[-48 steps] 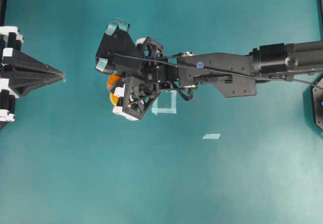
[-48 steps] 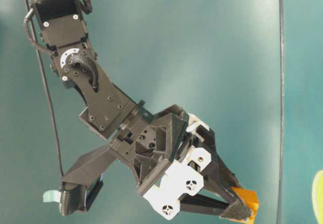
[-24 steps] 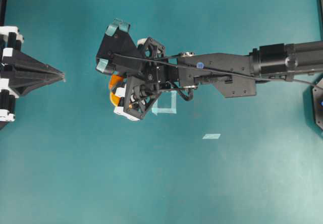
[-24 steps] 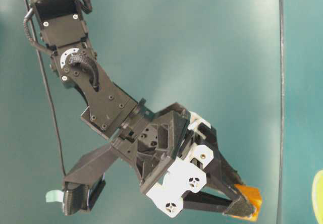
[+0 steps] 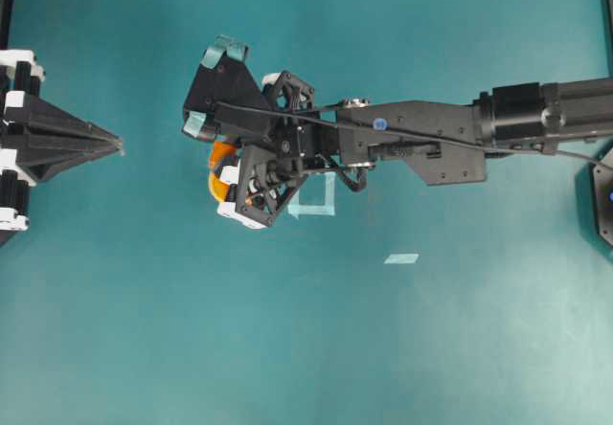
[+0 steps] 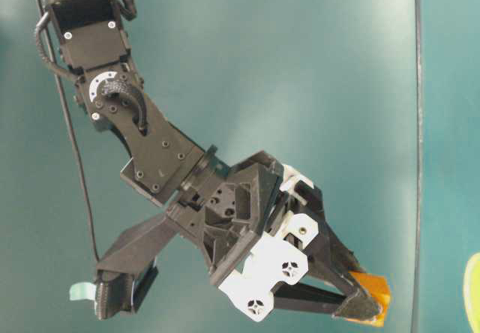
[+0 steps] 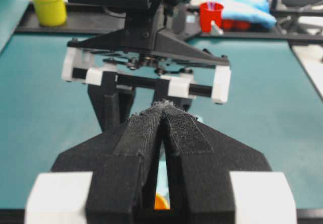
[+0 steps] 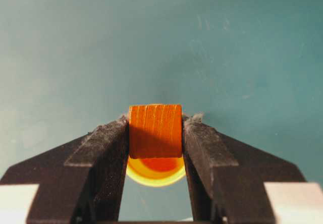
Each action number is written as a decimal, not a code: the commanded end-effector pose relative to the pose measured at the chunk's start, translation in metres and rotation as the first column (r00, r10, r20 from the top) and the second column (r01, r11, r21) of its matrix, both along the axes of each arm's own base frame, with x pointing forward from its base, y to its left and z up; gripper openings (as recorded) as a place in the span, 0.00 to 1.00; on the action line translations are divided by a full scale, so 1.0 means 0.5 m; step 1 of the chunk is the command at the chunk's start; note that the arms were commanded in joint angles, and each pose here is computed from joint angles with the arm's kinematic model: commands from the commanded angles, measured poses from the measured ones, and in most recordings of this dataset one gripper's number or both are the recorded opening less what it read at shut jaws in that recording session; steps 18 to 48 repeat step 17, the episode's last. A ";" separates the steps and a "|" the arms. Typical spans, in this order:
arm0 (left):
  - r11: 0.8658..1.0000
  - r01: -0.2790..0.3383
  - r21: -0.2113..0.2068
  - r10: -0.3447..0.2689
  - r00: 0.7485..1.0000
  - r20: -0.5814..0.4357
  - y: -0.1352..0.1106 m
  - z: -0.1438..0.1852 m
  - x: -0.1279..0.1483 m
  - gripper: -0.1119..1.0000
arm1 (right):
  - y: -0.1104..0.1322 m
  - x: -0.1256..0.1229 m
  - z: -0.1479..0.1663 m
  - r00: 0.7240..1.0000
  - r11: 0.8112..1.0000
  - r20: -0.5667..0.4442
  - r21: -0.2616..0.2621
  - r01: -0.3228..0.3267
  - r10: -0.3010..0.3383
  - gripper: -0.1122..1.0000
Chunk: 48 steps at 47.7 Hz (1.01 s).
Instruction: Move the block toward the cup with right arm.
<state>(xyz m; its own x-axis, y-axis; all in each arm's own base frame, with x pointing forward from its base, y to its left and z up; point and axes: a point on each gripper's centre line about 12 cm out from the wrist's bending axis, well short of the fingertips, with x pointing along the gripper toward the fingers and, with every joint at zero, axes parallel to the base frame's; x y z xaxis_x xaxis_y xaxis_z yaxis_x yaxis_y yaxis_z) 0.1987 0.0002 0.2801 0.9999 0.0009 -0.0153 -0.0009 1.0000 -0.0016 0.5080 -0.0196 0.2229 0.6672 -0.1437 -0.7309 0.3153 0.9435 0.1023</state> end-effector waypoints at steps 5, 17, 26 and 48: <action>1.000 0.000 0.003 0.000 1.000 0.023 0.000 0.020 0.006 0.10 | 0.002 0.000 0.034 0.999 1.000 0.040 0.001 -0.002 0.002 0.45; 1.000 0.000 0.003 0.000 1.000 0.025 0.000 0.020 0.006 0.10 | 0.002 0.001 0.034 0.999 1.000 0.041 0.002 -0.002 0.002 0.45; 1.000 0.000 0.003 0.000 1.000 0.025 0.000 0.020 0.006 0.10 | 0.002 0.001 0.034 0.999 1.000 0.041 0.002 -0.002 0.002 0.45; 1.000 0.000 0.003 0.000 1.000 0.025 0.000 0.020 0.006 0.10 | 0.002 0.001 0.034 0.999 1.000 0.041 0.002 -0.002 0.002 0.45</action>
